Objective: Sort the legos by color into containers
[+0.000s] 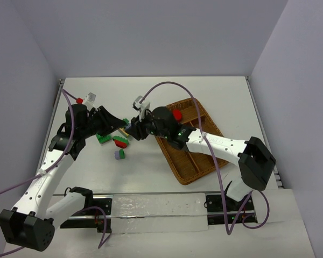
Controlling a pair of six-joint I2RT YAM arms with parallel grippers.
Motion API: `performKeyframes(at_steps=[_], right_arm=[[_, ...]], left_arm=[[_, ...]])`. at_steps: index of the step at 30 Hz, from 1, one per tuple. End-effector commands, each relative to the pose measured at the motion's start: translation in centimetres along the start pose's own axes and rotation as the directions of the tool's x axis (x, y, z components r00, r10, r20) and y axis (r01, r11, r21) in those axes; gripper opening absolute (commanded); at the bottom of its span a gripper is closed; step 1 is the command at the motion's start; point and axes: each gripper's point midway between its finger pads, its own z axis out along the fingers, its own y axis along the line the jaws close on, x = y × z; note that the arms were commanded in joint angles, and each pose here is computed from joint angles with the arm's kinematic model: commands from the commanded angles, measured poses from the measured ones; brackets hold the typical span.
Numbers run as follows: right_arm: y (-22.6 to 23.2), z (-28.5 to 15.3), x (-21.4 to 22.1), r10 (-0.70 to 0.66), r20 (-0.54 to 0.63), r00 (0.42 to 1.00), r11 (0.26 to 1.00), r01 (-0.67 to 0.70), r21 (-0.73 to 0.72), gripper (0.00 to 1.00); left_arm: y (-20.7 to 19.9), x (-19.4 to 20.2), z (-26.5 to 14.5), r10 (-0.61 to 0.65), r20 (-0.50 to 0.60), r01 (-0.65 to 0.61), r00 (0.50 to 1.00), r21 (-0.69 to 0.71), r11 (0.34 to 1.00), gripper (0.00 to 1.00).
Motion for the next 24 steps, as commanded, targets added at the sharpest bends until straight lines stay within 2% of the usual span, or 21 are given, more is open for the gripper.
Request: performKeyframes(at_steps=[1,9,12,14,18,22,24], right_arm=[[-0.6,-2.1,1.6,-0.006,-0.024,1.0,0.999,0.007,0.039,0.0],[-2.1,-5.3,3.4,0.029,-0.028,0.999,0.989,-0.024,0.144,0.0],[-7.3,-7.8,4.0,0.104,-0.014,0.995,0.914,-0.09,0.396,0.0],[-10.6,-9.9,4.4,0.176,0.023,0.984,0.848,-0.163,0.504,0.0],[-15.4,-13.0,5.8,0.323,0.112,0.94,0.747,-0.326,0.579,0.0],[-17.9,-13.9,9.0,0.386,0.06,0.921,0.672,-0.325,0.666,0.0],[-18.1,-13.9,10.1,0.404,0.038,0.914,0.66,-0.32,0.68,0.0]], left_arm=[[-1.5,-3.3,-1.4,-0.013,0.159,0.009,0.987,0.021,1.0,0.0],[-1.1,-4.4,-2.0,-0.02,0.211,0.021,0.977,-0.001,1.0,0.0],[-1.6,-3.8,-1.6,0.0,0.166,-0.005,0.986,0.03,1.0,0.0],[-1.7,-3.1,-1.2,0.013,0.126,-0.02,0.992,0.054,0.998,0.0],[-1.7,-1.9,-0.4,0.031,0.078,-0.036,0.996,0.059,0.998,0.0],[-1.6,-1.2,0.1,0.066,0.062,-0.068,0.996,0.028,0.997,0.0],[-1.6,-1.0,0.2,0.072,0.05,-0.073,0.996,0.023,0.997,0.0]])
